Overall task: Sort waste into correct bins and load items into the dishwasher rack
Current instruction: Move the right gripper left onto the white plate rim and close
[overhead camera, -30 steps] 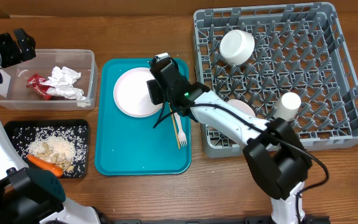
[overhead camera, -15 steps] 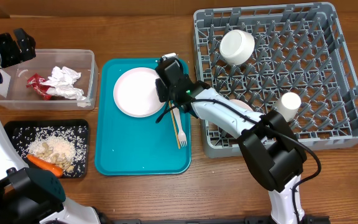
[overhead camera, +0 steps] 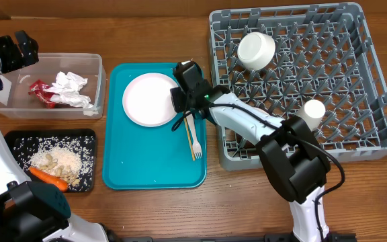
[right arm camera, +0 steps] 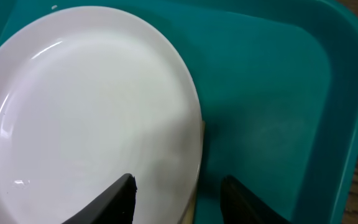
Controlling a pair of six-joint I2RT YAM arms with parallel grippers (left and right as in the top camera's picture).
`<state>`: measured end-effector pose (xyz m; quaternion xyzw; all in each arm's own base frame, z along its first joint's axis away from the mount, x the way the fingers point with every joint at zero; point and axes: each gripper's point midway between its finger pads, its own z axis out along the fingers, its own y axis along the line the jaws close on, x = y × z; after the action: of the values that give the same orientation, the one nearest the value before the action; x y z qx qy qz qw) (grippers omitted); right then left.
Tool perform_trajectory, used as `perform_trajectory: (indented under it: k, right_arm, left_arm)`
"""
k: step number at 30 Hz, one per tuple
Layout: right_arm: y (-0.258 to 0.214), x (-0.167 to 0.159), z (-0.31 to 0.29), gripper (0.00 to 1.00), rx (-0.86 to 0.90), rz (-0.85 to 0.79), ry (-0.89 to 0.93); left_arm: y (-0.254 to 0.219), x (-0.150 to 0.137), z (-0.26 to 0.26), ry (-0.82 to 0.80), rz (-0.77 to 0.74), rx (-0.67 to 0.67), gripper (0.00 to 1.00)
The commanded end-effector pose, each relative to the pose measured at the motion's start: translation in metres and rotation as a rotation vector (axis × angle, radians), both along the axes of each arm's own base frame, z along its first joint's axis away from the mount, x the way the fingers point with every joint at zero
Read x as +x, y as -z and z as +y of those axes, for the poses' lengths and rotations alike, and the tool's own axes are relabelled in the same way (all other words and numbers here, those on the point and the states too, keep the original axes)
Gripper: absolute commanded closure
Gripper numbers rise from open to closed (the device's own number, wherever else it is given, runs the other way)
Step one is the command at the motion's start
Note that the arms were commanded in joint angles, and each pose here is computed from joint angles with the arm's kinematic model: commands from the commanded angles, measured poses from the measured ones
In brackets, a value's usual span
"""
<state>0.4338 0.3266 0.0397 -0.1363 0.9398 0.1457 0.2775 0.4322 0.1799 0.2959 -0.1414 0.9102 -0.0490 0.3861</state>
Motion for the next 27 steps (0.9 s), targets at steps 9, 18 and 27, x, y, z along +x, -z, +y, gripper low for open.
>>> perform_trajectory:
  k: [9, 18, 27]
  right_arm:
    - [0.025, -0.002, 0.001, 0.54, -0.016, 0.031, -0.008]
    - [0.035, 0.000, 0.002, 0.69, -0.018, 0.030, -0.010]
    - [0.035, 0.000, 0.003, 0.79, -0.017, 0.029, -0.012]
  left_arm:
    - [-0.007, 0.001, -0.003, 0.001, -0.021, -0.008, 0.00]
    - [-0.007, 0.001, -0.003, 0.001, -0.021, -0.008, 0.00]
    - [-0.006, 0.001, -0.002, -0.001, -0.016, -0.006, 0.00]
